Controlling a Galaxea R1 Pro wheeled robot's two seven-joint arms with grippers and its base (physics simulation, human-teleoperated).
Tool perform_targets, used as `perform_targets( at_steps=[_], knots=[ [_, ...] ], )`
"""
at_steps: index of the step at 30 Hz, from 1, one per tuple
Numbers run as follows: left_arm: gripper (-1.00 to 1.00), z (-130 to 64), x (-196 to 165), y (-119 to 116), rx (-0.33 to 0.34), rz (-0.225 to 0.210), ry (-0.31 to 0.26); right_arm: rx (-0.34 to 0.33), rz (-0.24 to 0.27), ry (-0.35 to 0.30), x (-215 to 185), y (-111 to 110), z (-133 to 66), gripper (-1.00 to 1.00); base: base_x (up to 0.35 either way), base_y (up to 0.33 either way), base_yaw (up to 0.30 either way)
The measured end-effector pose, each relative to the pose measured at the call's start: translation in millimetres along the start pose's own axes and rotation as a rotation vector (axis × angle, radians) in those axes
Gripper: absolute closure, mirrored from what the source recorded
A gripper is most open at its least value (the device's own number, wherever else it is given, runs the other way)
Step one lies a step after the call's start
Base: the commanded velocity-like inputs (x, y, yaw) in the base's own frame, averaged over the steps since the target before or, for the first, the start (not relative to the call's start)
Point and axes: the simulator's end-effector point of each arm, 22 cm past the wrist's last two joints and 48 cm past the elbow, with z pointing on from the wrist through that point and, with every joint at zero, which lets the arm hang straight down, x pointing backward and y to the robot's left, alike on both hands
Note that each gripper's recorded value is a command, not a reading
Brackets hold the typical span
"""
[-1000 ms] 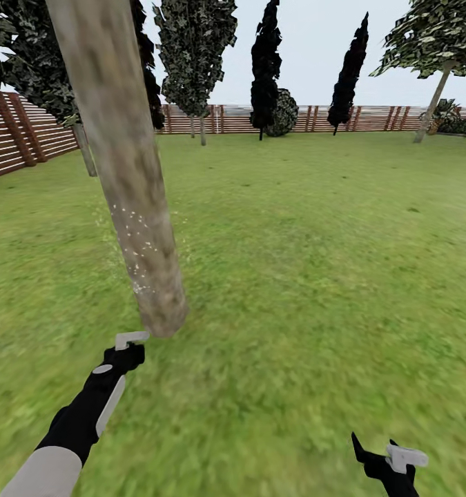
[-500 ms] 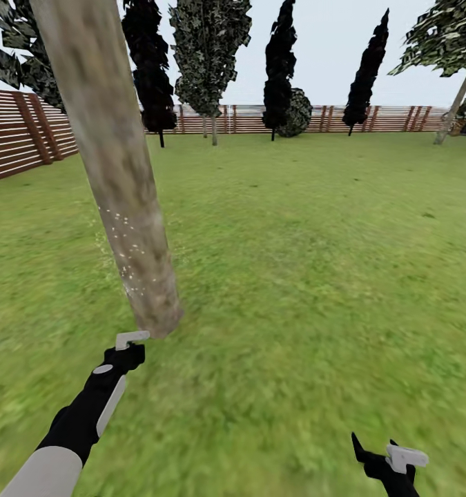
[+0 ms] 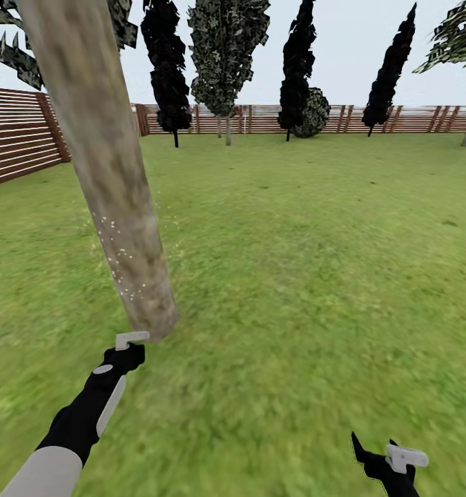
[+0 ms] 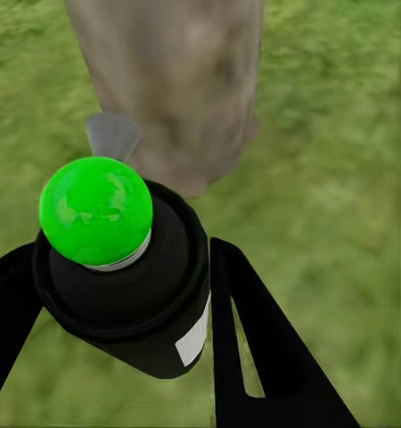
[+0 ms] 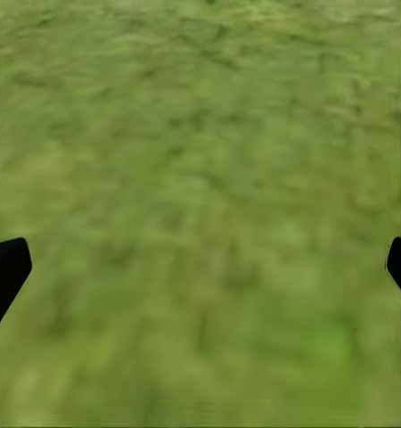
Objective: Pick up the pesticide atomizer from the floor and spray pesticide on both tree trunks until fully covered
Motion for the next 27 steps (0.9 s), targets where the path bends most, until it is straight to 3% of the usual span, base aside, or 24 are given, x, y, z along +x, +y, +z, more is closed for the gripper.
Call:
perform_targets(
  at_steps=[14,27],
  knots=[
    [1.0,0.0,-0.3,0.1,-0.001,0.002,-0.002,0.0,0.0,0.0,0.0,-0.1,0.0,-1.0,0.147,-0.265,0.242],
    [1.0,0.0,-0.3,0.6,-0.002,0.004,-0.001,0.0,0.0,0.0,0.0,-0.1,0.0,-1.0,0.069,-0.268,0.027]
  ],
)
